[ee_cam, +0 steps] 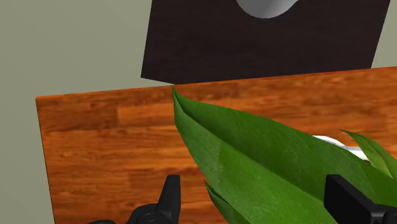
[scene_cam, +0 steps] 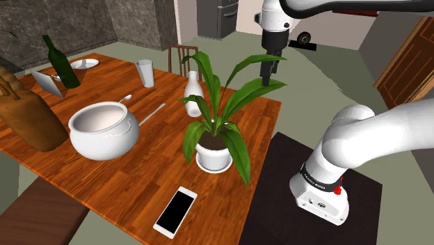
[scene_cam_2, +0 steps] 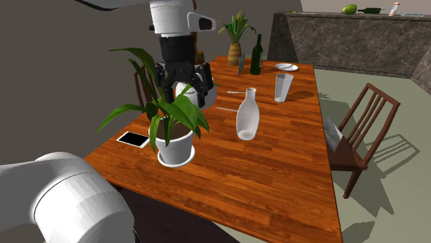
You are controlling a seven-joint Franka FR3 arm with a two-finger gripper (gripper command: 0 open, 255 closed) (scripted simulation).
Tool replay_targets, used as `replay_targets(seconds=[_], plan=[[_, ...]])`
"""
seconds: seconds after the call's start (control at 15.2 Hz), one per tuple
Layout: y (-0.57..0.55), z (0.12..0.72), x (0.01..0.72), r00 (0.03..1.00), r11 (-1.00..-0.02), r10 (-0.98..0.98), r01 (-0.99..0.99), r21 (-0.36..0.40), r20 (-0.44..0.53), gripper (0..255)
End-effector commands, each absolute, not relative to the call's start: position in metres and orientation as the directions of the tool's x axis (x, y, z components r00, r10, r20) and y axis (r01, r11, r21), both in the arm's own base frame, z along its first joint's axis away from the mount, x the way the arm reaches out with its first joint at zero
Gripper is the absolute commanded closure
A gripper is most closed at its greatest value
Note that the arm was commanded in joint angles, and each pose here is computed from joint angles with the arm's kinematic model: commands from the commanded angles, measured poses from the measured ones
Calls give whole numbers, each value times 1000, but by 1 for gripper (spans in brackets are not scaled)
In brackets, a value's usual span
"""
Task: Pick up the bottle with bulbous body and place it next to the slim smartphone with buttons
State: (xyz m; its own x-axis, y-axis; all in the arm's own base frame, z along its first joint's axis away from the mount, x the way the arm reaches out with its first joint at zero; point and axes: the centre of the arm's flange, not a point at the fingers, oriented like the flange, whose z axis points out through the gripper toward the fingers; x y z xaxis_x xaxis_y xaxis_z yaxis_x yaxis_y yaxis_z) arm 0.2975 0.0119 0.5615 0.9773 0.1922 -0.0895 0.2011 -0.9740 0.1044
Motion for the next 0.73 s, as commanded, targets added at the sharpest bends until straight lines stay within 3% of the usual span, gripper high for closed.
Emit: replay_targets(seconds=[0.0,0.66], plan=[[12,561,297,977,-974,192,201,104,-90,0],[4,530,423,978,-977,198,202,66,-63,0]])
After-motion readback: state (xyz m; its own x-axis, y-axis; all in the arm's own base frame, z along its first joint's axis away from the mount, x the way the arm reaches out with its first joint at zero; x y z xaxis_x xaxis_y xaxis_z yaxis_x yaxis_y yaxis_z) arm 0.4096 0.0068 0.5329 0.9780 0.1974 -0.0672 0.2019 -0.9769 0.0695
